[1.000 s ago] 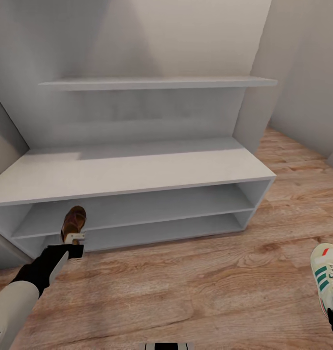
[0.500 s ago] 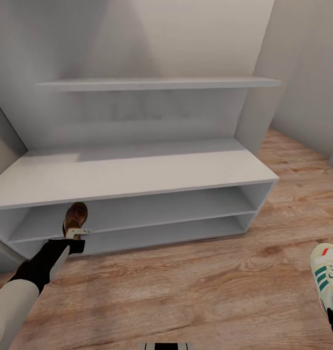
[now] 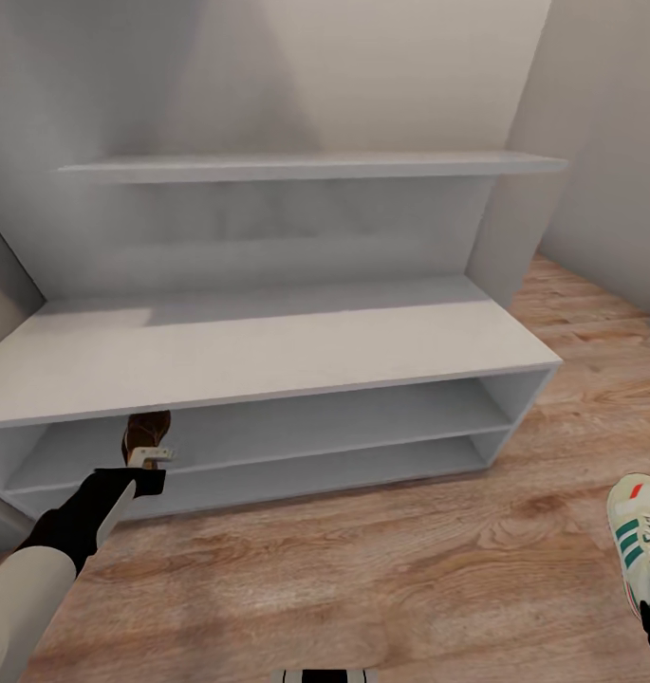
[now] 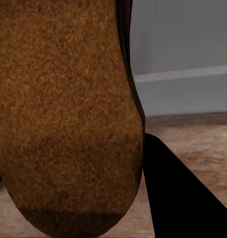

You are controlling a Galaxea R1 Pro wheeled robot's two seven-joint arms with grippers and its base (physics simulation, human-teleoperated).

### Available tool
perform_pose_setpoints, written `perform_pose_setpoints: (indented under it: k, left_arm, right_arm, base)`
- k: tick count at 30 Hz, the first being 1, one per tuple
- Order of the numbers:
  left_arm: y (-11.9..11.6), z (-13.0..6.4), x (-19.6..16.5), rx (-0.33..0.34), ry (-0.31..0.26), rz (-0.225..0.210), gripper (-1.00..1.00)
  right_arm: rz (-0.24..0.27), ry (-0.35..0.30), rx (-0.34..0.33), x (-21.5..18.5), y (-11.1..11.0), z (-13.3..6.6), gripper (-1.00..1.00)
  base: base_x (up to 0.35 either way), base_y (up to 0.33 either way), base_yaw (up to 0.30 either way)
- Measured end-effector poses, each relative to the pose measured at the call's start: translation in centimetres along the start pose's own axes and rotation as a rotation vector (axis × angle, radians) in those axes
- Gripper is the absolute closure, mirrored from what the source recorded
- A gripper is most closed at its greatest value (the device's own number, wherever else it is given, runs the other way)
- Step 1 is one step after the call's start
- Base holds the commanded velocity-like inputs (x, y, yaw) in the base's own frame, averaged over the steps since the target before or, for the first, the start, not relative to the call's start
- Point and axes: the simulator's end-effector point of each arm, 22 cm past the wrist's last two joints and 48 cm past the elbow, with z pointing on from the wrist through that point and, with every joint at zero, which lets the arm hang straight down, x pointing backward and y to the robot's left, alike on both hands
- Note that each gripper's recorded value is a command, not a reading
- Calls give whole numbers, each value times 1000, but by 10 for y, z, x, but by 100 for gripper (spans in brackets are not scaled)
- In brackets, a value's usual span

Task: Pick up the two gym shoes and the two sandals from the corridor floor and place them onto the hallstand (shoe rack) in the corridor, making sure they are on the rack and not on the floor. Arrange them so the two gym shoes are next to each other and the two sandals are next to each other.

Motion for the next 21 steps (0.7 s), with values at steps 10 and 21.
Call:
perform_pose_setpoints:
  k: [10,21]
  left_arm:
    - [0,0,1,0,2,0,100]
    - [5,1,1,-26,-3,-1,100]
  right_arm:
    - [0,0,0,0,0,0,100]
    - [0,0,0,0,0,0,100]
  base:
    - [132,0,0]
    - [118,23,0]
